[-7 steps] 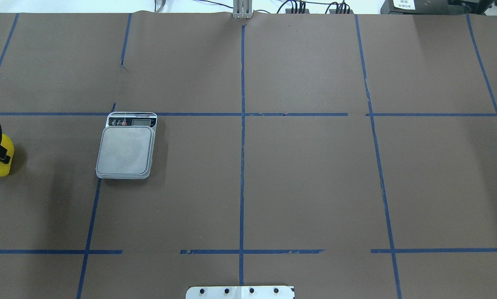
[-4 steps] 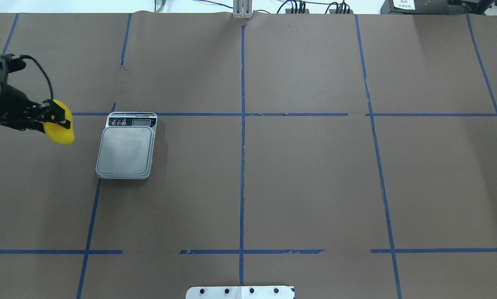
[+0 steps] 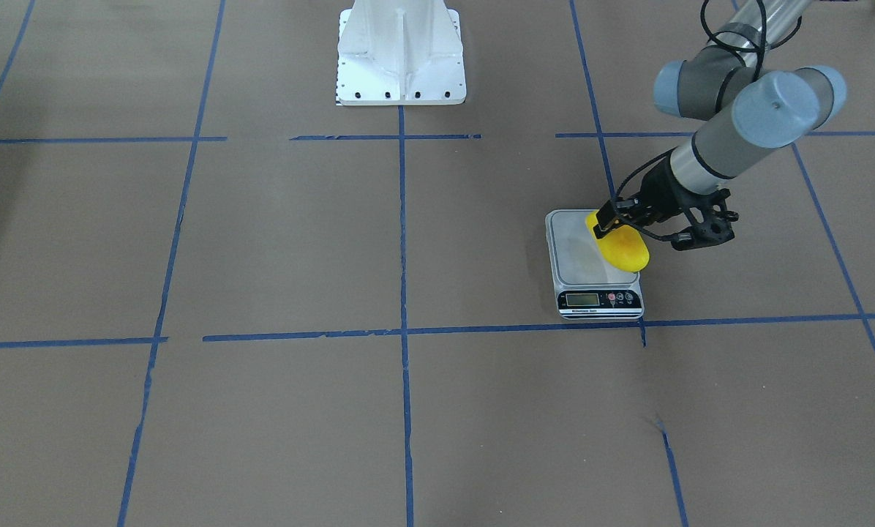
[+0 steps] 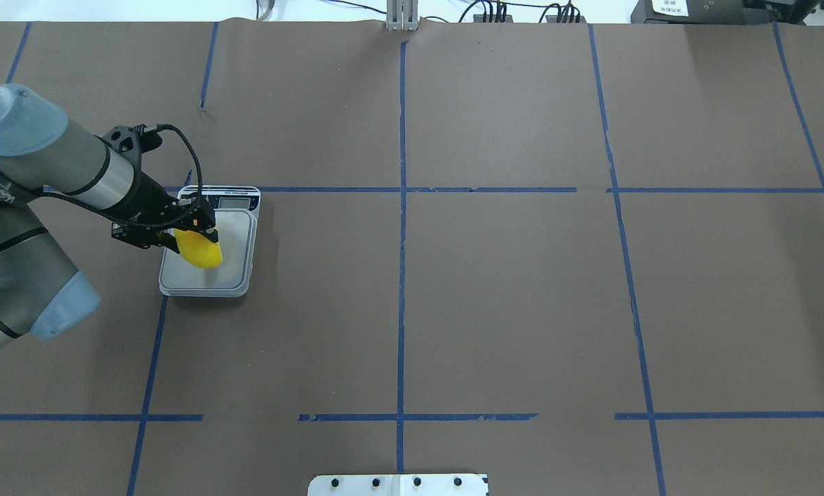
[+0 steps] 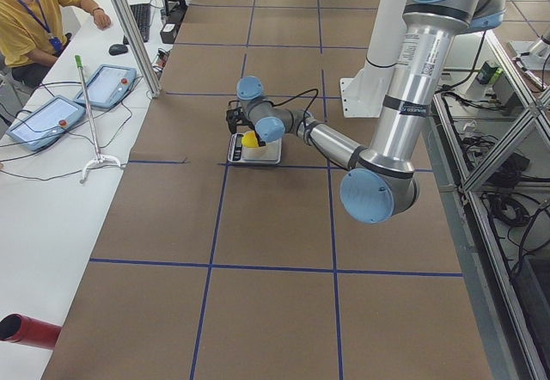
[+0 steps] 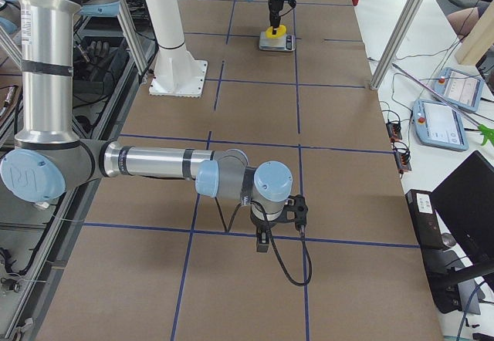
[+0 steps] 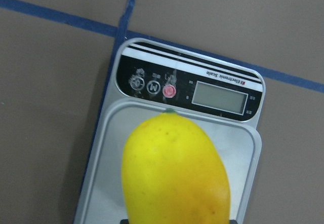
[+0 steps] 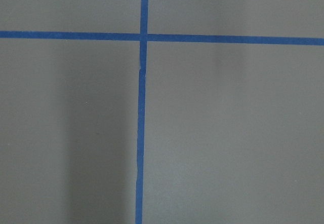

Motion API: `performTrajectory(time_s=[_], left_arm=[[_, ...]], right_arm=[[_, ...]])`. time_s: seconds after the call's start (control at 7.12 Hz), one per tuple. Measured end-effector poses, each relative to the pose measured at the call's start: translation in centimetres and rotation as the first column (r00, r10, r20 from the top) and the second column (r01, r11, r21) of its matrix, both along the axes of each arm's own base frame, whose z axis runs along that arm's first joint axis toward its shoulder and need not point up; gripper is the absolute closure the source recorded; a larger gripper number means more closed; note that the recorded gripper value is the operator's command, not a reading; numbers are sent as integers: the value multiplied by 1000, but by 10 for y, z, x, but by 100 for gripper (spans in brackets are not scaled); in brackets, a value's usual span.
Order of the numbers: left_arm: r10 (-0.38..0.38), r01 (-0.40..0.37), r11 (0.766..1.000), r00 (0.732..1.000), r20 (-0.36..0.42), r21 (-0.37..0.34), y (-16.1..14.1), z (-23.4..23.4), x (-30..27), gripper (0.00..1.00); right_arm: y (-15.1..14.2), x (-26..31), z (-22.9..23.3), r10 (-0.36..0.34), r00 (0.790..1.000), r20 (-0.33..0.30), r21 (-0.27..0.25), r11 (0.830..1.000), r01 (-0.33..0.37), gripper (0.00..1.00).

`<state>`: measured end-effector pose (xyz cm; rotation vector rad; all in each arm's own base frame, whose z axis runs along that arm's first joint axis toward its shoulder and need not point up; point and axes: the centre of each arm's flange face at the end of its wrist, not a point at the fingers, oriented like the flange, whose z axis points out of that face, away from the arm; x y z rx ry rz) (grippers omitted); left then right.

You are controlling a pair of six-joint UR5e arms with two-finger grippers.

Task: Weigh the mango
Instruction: 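Lower the mango onto the scale pan and open the left gripper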

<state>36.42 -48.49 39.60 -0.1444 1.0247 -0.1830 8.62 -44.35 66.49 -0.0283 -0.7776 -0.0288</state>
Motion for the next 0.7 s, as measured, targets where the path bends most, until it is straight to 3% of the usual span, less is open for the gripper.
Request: performTrajectory(time_s=[0.14,0.28,0.7], left_arm=[[0,0,1000,1000,7,-4,1,3,3,66],[0,0,1000,1000,11,-6,0,5,5,1],[-21,21,1000,1000,21,5,-5,1,1,0]], right_arm=[[0,0,0,0,1000,0,0,1000,0,0],[0,0,0,0,1000,0,-1,1000,0,0],[0,0,0,0,1000,0,-1,1000,0,0]])
